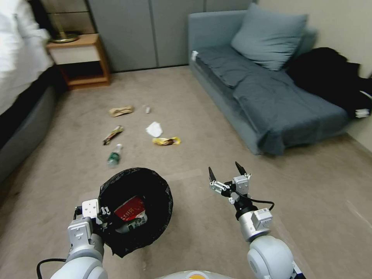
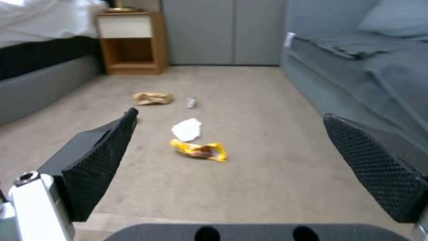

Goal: Pick up the trash bin, then pick up the garbage from the floor and place it into the trash bin.

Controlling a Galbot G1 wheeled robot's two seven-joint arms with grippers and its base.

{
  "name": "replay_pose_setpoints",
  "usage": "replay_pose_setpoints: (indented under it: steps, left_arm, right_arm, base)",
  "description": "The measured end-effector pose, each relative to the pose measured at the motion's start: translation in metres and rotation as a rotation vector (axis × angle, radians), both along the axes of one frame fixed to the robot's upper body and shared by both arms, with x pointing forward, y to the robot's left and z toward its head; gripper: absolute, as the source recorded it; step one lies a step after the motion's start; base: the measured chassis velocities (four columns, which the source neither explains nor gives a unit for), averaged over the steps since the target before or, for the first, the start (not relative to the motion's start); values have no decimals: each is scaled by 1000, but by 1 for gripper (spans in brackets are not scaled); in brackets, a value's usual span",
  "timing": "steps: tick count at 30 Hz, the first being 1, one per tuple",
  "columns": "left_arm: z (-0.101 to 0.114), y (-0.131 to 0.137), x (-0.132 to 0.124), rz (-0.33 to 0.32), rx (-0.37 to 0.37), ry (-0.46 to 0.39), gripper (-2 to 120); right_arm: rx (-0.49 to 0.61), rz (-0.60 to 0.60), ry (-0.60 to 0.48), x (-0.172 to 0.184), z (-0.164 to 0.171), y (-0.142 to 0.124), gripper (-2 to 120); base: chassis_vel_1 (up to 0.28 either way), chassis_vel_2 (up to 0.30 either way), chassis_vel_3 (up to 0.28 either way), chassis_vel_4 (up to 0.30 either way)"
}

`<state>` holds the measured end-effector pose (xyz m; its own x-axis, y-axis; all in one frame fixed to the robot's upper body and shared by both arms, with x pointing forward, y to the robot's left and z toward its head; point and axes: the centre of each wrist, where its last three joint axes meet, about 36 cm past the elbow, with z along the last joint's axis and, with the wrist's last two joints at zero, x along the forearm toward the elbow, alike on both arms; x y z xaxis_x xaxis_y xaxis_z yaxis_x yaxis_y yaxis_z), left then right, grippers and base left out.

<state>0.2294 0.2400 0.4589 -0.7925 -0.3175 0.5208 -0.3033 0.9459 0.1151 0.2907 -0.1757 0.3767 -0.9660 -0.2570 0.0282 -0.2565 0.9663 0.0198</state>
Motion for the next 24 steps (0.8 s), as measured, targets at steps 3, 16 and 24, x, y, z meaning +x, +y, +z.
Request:
replay_pose_setpoints:
  steps: [3, 16, 24]
  left_arm:
    - [-1, -1, 0, -1, -2, 1, 0]
    - [-3, -1, -1, -3, -2, -2, 0]
    - [-3, -2, 0, -8, 0, -6, 0]
  right_arm:
    - [1, 0, -4, 0, 1, 0, 100]
    - [4, 8, -2, -4, 0, 2, 100]
    - [0, 7, -3, -3, 0, 1, 100]
  base:
    - [125, 129, 127, 130]
    - [89, 95, 95, 82]
    - [0, 0, 0, 0]
